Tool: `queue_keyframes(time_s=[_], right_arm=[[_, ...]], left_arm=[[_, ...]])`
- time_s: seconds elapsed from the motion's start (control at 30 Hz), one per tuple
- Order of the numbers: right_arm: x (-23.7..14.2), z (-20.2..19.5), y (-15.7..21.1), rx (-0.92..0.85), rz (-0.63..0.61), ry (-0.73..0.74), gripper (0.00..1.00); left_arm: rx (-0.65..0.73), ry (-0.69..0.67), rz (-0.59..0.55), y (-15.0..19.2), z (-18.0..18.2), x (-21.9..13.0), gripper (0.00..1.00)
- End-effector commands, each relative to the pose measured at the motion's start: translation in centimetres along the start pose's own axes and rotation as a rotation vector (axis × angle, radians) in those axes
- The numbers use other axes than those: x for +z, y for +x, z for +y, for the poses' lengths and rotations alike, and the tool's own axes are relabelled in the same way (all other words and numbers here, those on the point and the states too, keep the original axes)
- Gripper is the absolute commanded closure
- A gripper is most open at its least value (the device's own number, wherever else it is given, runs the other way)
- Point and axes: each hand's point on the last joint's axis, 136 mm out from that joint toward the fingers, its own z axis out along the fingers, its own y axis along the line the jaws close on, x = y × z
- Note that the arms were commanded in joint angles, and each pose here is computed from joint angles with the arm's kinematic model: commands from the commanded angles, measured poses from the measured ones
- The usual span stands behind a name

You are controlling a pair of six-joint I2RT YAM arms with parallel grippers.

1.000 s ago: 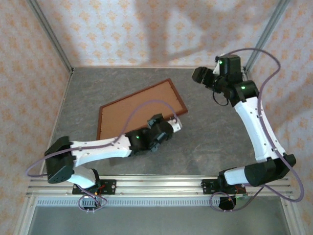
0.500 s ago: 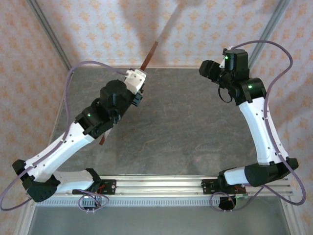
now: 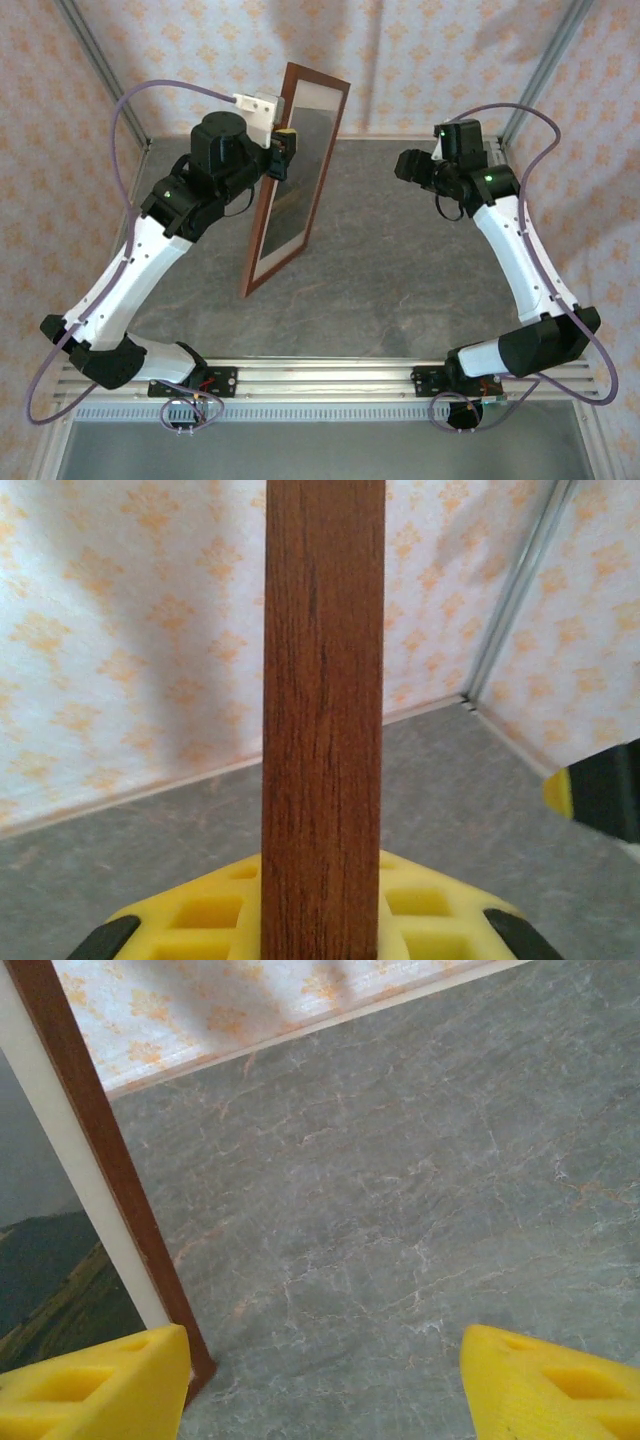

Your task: Put the photo into the frame

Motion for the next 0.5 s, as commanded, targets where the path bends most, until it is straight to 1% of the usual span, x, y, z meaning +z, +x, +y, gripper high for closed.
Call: queue_keyframes(time_s=[0.0, 0.23, 0.4, 0.47], right_arm=[[-0.9, 0.3, -0.3, -0.034, -0.035, -0.014, 0.29], [-1.5, -0.9, 0.0, -0.059, -0.044, 0.042, 0.28], [-2.0, -1.2, -0.1, -0.076, -0.047, 0.063, 0.27], [-1.9, -1.2, 0.0, -0.08, -0.037, 0.065, 0.27]], left_arm=[[-0.198, 0.144, -0.203, -7.0, -1.2, -3.1, 1.0], [-0.437, 0.249, -0.206, -7.8, -0.1, -1.9, 1.0], [-0.627, 0.303, -0.183, -6.4, 1.3, -0.1, 1.0], [-0.717, 0.332, -0.151, -5.3, 1.9, 1.1, 1.0]])
